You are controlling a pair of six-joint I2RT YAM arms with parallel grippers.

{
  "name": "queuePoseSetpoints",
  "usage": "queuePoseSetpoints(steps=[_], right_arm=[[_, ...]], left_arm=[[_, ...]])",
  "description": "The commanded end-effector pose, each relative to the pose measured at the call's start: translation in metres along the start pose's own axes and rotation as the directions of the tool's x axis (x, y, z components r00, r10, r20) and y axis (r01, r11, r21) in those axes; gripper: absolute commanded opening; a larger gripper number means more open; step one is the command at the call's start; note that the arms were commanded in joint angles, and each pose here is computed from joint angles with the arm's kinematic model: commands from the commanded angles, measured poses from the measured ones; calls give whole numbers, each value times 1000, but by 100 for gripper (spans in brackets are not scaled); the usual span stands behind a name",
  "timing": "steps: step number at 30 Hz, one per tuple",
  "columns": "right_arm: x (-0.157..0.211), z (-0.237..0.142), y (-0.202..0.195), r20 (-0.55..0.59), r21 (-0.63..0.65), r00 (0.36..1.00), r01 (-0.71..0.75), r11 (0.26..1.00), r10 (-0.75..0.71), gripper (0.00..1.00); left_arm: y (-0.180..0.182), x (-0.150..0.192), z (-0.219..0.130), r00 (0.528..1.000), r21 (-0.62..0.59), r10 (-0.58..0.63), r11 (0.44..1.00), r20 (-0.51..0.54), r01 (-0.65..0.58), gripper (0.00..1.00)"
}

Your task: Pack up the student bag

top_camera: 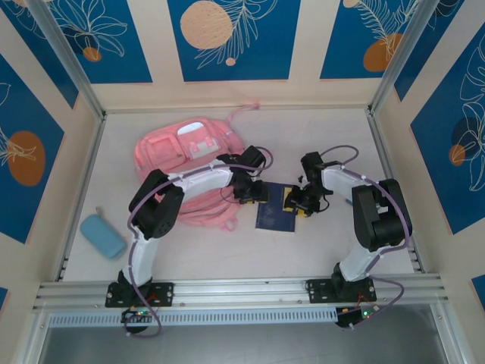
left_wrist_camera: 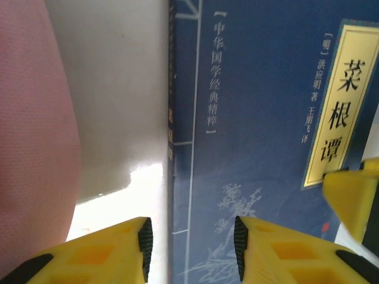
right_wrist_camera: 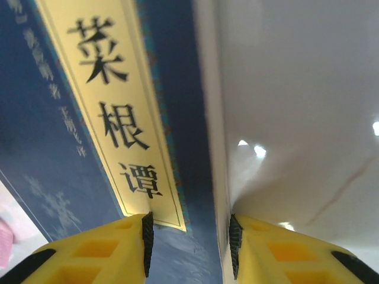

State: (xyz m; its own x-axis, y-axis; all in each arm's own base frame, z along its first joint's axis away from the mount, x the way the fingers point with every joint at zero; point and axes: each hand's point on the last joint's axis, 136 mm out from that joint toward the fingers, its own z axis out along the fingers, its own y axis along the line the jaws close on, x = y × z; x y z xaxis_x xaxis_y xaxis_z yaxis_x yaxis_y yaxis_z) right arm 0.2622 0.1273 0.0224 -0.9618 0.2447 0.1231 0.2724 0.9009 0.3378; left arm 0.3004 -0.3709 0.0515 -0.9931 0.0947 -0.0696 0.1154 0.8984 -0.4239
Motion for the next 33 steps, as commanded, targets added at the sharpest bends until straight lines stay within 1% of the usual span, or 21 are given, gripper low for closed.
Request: queuePoseSetpoints(steps=[1, 4, 10, 13, 17, 23, 28, 31, 33], right_arm=[[13, 2, 21, -33, -81, 999, 3, 997, -5, 41], [12, 0, 23, -15, -75, 1000, -4, 997, 3, 41], [4, -1, 4, 27, 36, 998, -52, 998, 51, 41], [4, 3, 3, 21, 38, 998, -59, 998, 58, 41], [5, 8, 14, 1, 12, 999, -46, 999, 46, 41], [6, 1, 36, 1, -28, 1000, -19, 999, 20, 32], [7, -17, 55, 28, -83, 999, -17, 996, 19, 24], [11, -24, 61, 30, -108, 999, -30, 994, 33, 17], [13, -26, 59, 30, -95, 998, -49, 994, 52, 11]], left_arm=[[16, 4, 5, 997, -59, 35, 998, -66, -39, 37], [24, 7, 10, 996, -76, 33, 996, -83, -39, 35], [34, 12, 19, 992, -103, 32, 994, -118, -45, 33], [38, 14, 23, 990, -119, 32, 992, -138, -48, 32], [40, 16, 26, 985, -131, 41, 989, -165, -63, 30], [43, 18, 33, 982, -146, 37, 987, -187, -66, 26], [44, 20, 36, 980, -145, 36, 987, -196, -65, 23], [44, 20, 36, 980, -143, 37, 987, -194, -66, 23], [43, 19, 35, 981, -141, 40, 988, -190, -68, 23]])
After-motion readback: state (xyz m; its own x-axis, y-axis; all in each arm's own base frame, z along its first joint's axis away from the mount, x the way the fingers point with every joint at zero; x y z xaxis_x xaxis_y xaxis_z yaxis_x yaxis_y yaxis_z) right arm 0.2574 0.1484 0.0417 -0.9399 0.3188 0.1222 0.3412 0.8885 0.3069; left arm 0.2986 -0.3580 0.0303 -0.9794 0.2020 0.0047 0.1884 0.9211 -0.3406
